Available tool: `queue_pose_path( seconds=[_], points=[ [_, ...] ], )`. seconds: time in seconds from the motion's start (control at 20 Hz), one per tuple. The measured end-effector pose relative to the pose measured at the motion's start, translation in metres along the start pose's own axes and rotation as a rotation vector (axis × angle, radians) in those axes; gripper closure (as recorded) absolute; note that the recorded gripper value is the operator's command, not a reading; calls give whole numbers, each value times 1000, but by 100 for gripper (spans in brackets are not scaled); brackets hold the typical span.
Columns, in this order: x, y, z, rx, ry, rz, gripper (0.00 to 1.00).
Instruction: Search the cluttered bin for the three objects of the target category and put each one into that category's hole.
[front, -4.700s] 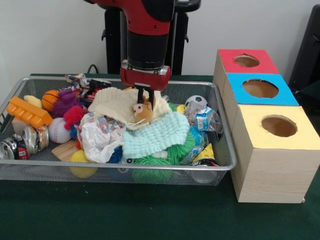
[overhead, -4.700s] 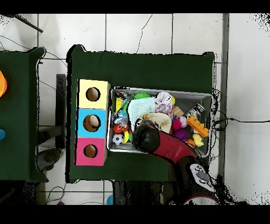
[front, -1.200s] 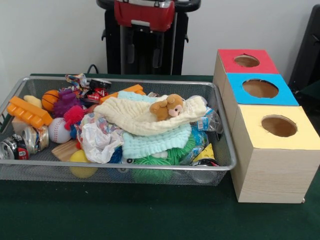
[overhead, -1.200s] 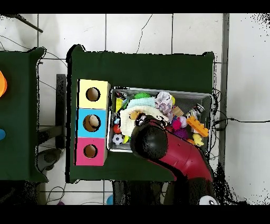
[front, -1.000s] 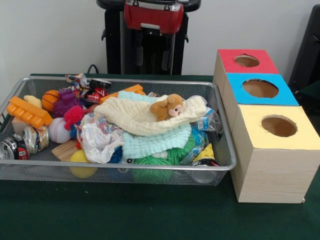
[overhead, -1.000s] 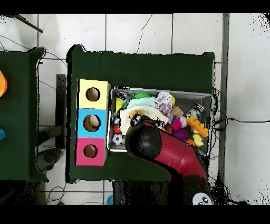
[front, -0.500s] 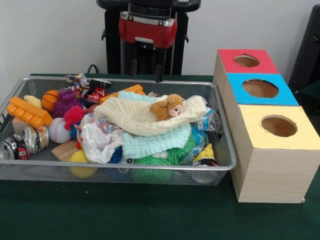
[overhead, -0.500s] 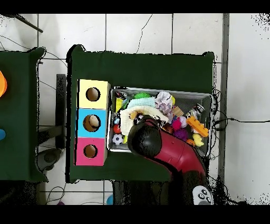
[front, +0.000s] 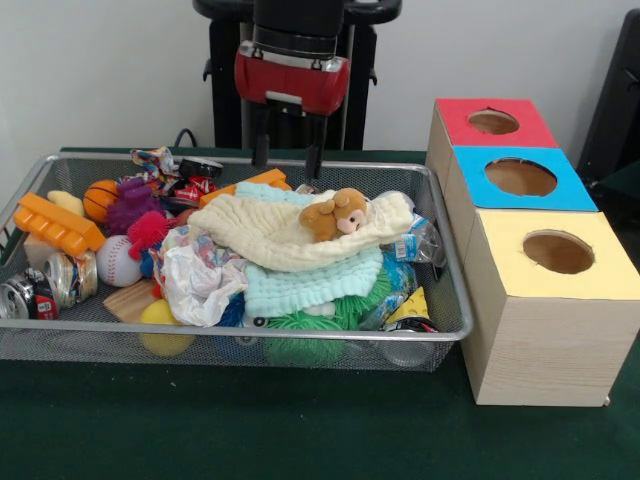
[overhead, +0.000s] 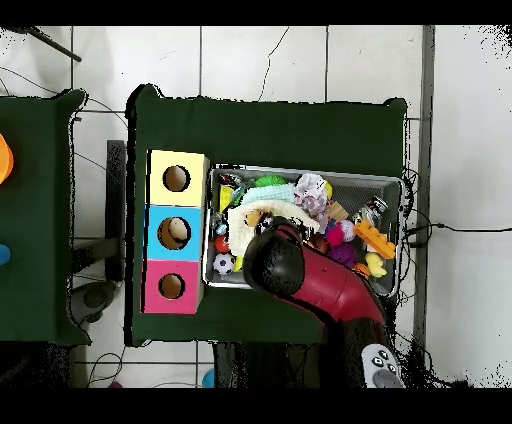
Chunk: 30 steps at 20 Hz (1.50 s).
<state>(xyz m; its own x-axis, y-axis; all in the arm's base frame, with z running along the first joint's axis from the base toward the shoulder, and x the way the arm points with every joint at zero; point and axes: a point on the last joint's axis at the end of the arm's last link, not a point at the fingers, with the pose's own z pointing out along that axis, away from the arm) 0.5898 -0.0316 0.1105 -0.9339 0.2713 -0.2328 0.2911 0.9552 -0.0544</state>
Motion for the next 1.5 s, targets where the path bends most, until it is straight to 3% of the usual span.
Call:
queue_pose_path(
  seconds=[0.45,0.7,1.5],
  points=[
    [11,50,-16,-16,-5,-71,0],
    [13,62,-17,-23,-6,-78,0],
    [18,14,19,2,58,7,0]
  ],
)
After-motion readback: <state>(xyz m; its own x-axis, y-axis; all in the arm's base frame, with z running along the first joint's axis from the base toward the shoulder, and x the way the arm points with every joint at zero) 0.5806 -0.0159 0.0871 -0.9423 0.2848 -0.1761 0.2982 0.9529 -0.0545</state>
